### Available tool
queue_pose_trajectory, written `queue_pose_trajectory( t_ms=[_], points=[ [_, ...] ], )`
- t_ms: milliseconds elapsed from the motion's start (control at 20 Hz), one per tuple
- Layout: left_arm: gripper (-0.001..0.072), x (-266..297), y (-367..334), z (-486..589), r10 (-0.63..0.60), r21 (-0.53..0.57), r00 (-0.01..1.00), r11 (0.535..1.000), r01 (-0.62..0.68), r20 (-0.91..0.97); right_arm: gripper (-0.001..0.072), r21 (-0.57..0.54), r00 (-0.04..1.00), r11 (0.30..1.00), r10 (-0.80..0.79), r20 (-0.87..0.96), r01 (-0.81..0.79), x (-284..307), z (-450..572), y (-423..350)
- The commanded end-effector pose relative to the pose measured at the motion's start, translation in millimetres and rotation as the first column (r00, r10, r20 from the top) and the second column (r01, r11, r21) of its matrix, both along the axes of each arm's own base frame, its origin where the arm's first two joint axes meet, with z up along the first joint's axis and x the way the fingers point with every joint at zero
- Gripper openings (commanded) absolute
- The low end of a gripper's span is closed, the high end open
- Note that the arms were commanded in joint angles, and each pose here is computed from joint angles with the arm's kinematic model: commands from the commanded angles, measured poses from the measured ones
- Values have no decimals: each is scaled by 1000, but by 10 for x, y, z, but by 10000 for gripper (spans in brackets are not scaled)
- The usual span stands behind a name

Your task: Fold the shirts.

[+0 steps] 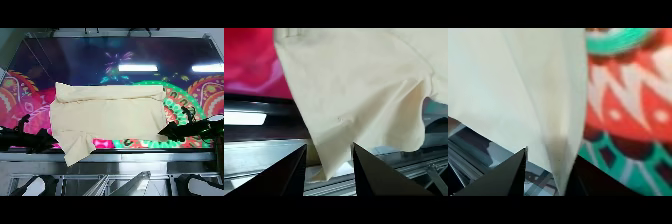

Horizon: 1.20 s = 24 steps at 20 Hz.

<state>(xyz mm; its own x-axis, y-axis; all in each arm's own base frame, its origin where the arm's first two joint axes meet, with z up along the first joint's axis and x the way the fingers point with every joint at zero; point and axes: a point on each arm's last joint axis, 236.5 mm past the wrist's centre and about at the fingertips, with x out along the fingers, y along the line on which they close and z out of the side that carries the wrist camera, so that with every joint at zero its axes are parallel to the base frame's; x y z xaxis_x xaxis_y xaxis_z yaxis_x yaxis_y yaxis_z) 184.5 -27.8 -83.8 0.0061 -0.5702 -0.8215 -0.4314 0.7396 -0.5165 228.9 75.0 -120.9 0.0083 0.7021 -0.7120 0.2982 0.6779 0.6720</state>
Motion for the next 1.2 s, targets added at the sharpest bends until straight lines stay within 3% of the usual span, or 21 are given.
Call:
queue_pose_trajectory(
  t_ms=[0,300,550,650,700,750,800,900,1150],
  points=[
    [288,-100,-138,-236,-53,22,998,998,53,-23,357,-112,999,993,-17,52,23,124,-173,-182],
    [288,-215,-330,-621,-139,-15,978,990,138,-155,357,-107,999,994,-15,48,20,114,-166,-173],
    [285,267,-354,-500,-223,-12,973,975,223,-65,357,-106,999,994,-14,48,19,112,-164,-170],
    [17,416,-358,-432,-250,7,968,968,251,-24,354,-94,999,996,-8,39,11,86,-146,-149],
    [17,456,-359,-395,-259,6,966,966,259,-15,337,-83,999,997,-2,32,4,63,-130,-128],
    [17,463,-357,-350,-271,0,962,962,271,-17,176,-69,1000,998,7,22,-6,32,-108,-101],
    [17,461,-329,-314,-282,-2,959,959,282,-22,67,-59,1000,998,14,17,-13,10,-86,-83],
    [17,433,-250,-244,-281,-17,959,960,281,-41,15,-40,1000,999,24,11,-24,-19,-28,-50],
    [17,108,-94,-191,-218,-124,969,971,203,-118,15,-30,999,1000,-6,-48,5,-101,50,-99]
  ],
)
